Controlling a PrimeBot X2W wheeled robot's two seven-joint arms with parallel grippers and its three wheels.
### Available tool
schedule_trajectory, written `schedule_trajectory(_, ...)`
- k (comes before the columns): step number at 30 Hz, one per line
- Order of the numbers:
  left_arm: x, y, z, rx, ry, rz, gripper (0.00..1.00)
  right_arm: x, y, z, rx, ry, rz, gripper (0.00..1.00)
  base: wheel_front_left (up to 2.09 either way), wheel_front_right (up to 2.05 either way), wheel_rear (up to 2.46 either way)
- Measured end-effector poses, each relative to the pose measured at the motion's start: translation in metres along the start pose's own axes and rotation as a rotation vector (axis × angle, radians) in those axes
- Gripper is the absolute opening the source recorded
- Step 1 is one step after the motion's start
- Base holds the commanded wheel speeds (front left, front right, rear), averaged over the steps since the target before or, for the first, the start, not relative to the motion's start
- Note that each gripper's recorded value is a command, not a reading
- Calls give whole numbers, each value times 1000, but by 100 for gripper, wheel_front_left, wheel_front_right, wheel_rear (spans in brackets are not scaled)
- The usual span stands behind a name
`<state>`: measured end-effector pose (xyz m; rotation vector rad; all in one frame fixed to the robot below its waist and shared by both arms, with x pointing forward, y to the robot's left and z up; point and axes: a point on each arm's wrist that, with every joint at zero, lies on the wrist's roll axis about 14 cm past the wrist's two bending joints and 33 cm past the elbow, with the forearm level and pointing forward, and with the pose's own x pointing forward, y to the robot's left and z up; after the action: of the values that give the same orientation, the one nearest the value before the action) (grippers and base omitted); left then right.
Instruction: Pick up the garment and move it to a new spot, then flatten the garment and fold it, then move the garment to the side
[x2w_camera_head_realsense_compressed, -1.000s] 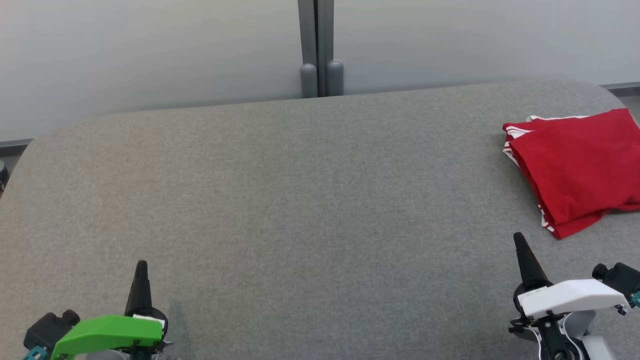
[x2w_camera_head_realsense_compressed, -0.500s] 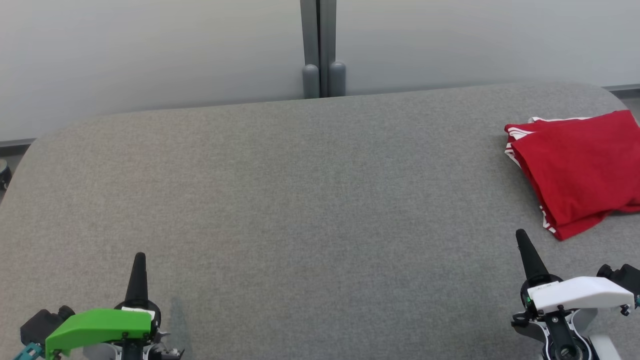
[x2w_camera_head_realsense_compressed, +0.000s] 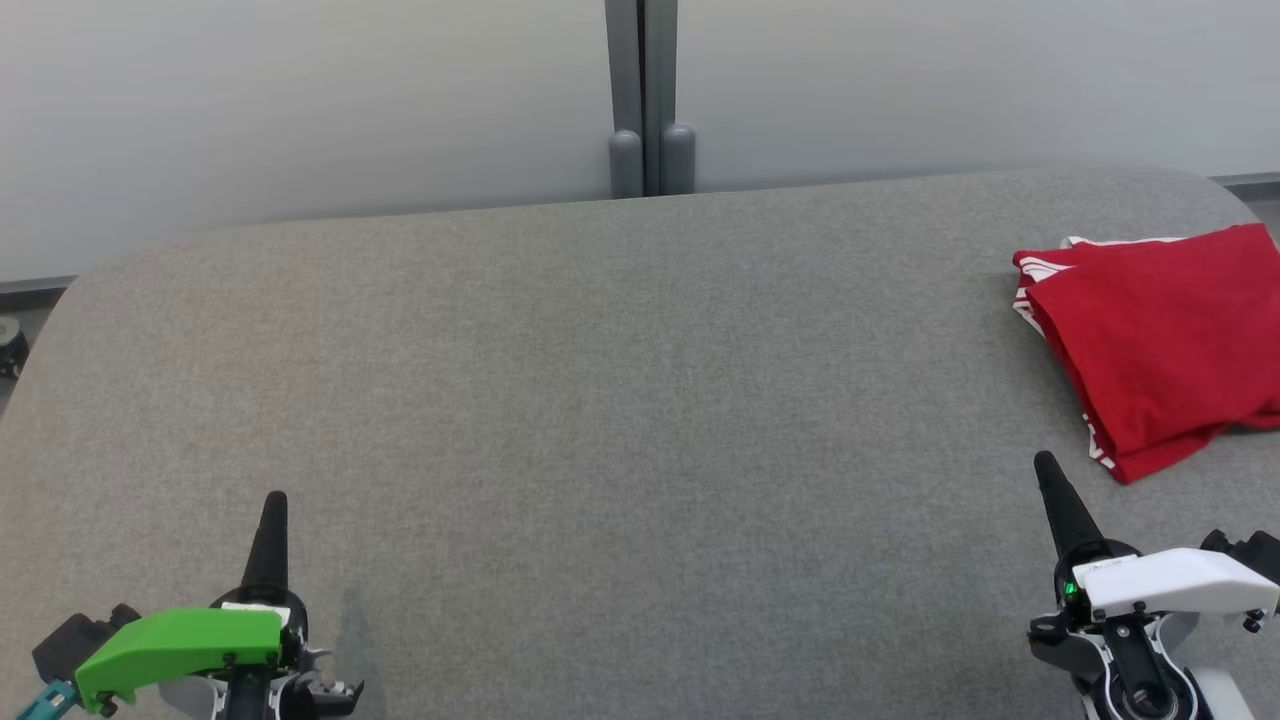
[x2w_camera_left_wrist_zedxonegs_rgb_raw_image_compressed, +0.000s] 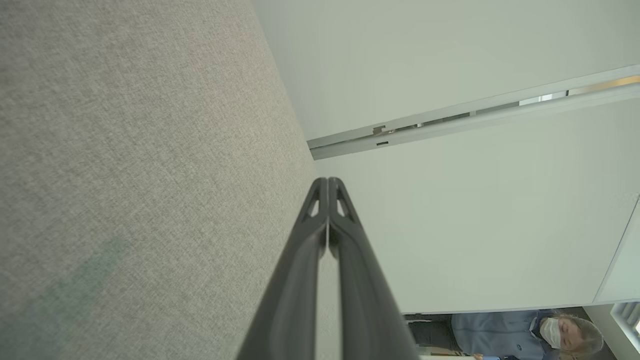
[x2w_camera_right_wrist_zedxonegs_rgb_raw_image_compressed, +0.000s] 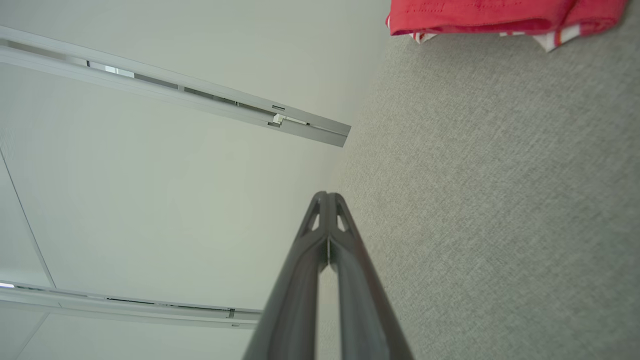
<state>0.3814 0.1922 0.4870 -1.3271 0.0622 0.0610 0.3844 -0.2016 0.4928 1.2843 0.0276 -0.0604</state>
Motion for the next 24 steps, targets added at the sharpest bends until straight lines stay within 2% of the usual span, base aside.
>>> schedule_trajectory(24,4,-14,7,-157,1,-45,0,3,9,1,186,14,32,0,0,0,0)
